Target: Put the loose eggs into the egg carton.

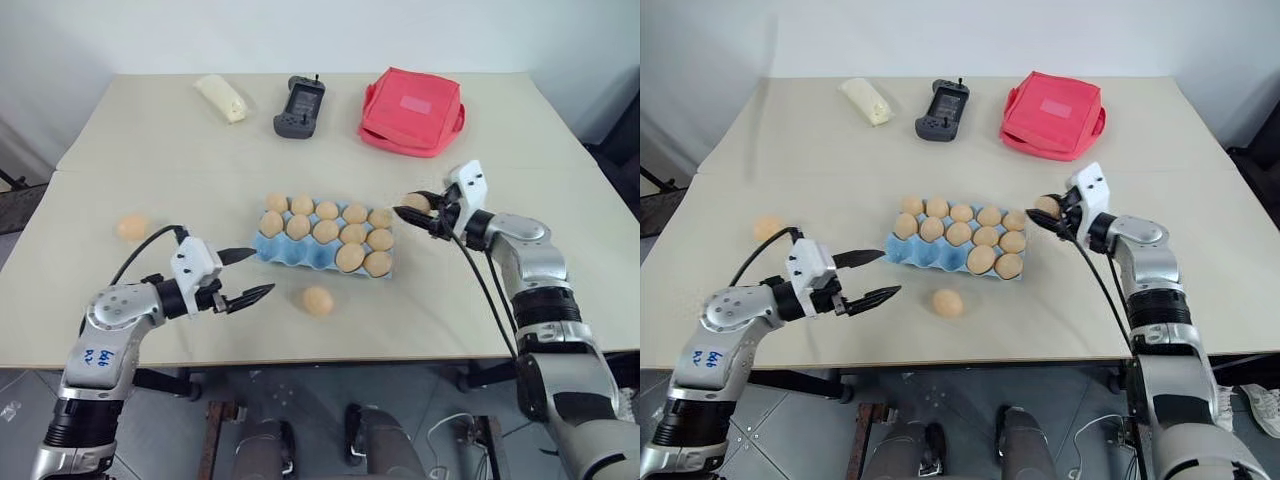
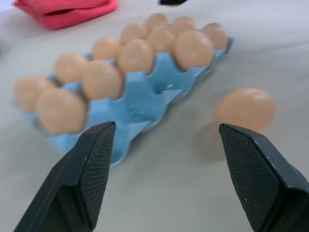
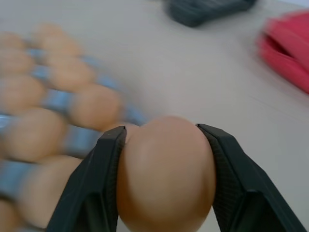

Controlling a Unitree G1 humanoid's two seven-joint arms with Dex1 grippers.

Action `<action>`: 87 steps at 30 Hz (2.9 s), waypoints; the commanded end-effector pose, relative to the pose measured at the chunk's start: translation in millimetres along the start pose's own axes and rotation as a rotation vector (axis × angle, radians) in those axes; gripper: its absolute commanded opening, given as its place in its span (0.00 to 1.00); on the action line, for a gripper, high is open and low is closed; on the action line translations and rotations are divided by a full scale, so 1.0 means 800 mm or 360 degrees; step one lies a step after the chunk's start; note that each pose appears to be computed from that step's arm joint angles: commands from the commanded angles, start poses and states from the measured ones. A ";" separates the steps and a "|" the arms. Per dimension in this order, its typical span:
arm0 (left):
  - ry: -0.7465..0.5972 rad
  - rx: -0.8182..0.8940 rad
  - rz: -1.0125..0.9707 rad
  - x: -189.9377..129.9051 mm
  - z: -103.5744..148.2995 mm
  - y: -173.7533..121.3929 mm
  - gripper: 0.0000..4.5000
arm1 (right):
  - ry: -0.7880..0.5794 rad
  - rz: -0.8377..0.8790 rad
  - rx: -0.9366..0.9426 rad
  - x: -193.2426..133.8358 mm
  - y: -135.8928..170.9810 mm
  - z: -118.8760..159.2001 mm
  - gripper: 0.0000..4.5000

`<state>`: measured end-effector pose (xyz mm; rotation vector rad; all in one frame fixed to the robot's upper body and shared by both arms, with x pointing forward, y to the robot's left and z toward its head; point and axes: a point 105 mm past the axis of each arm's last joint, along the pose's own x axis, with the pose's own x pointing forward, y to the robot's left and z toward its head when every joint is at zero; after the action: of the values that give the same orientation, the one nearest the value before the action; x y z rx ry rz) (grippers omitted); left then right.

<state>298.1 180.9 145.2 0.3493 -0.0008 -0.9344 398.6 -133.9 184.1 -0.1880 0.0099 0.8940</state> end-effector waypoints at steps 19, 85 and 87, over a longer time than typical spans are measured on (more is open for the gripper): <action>0.0015 0.0006 0.0044 -0.030 -0.004 0.011 0.81 | -0.0061 0.0387 -0.0095 0.046 0.111 0.028 0.99; -0.0373 0.0097 -0.0194 0.123 0.068 -0.015 0.59 | -0.0004 0.0566 -0.0186 -0.135 0.105 -0.025 1.00; -0.0341 0.0139 -0.0196 0.127 0.063 -0.007 0.59 | -0.0008 0.0561 -0.0188 -0.134 0.106 -0.024 1.00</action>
<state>344.0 81.5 179.2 0.3017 -0.2191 -1.0909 267.2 -168.5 149.3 -0.2845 0.0379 1.2559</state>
